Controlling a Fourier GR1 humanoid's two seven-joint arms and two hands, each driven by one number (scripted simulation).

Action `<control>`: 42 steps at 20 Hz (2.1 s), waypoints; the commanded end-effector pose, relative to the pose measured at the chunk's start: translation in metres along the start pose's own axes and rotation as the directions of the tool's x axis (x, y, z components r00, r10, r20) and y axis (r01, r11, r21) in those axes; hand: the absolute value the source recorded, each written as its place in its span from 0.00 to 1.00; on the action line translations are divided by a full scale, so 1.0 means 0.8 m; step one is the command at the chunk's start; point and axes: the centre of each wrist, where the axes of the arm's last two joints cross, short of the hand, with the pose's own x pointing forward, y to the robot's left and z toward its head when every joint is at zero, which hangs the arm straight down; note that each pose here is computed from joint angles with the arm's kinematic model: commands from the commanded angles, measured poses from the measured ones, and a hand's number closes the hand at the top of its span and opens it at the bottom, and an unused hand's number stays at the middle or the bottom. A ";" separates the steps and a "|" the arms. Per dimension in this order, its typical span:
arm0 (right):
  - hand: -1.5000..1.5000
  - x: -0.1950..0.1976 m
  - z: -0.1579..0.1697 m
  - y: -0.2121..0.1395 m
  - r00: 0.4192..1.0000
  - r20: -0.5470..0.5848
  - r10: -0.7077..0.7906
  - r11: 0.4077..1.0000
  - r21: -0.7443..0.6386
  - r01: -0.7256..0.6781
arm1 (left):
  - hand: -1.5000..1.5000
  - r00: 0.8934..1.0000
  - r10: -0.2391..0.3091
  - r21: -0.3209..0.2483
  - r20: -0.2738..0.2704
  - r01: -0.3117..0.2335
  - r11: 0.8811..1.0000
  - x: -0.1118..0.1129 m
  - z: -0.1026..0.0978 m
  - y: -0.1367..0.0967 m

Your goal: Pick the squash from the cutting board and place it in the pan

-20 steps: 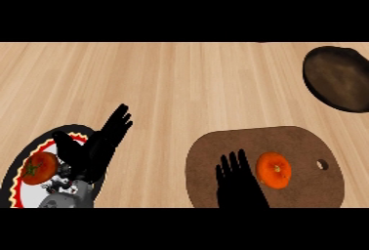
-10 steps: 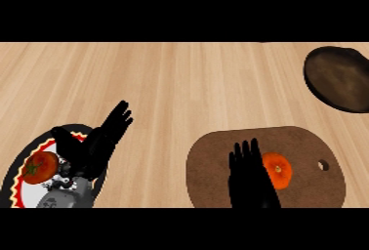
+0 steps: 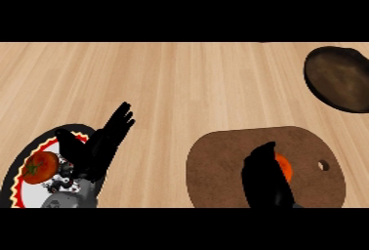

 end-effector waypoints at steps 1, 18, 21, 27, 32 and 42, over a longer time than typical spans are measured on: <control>1.00 0.013 -0.019 0.012 0.999 0.041 -0.002 0.997 -0.075 0.005 | 0.50 1.000 0.000 -0.003 0.005 0.000 1.000 -0.009 -0.007 0.009; 1.00 -0.077 -0.045 0.047 0.725 0.102 -0.682 0.694 -0.223 0.684 | 0.50 1.000 0.019 0.057 0.019 -0.020 0.998 -0.012 0.007 0.015; 1.00 -0.100 -0.025 0.056 0.657 0.077 -0.750 0.572 -0.424 0.702 | 0.50 1.000 0.009 0.040 0.017 -0.009 0.999 0.000 0.009 0.022; 1.00 -0.157 0.021 0.053 0.477 0.197 -0.856 0.261 -0.633 0.729 | 0.50 1.000 0.003 0.041 -0.003 -0.002 0.999 -0.012 0.011 0.022; 1.00 -0.181 0.027 0.074 0.212 0.345 -0.914 -0.057 -0.627 0.777 | 0.50 1.000 0.013 0.032 0.002 -0.013 0.999 0.004 0.005 0.032; 1.00 -0.241 -0.047 0.159 0.094 0.336 -0.937 -0.147 -0.624 0.767 | 0.50 1.000 -0.005 -0.018 0.002 0.005 1.000 0.008 0.010 -0.004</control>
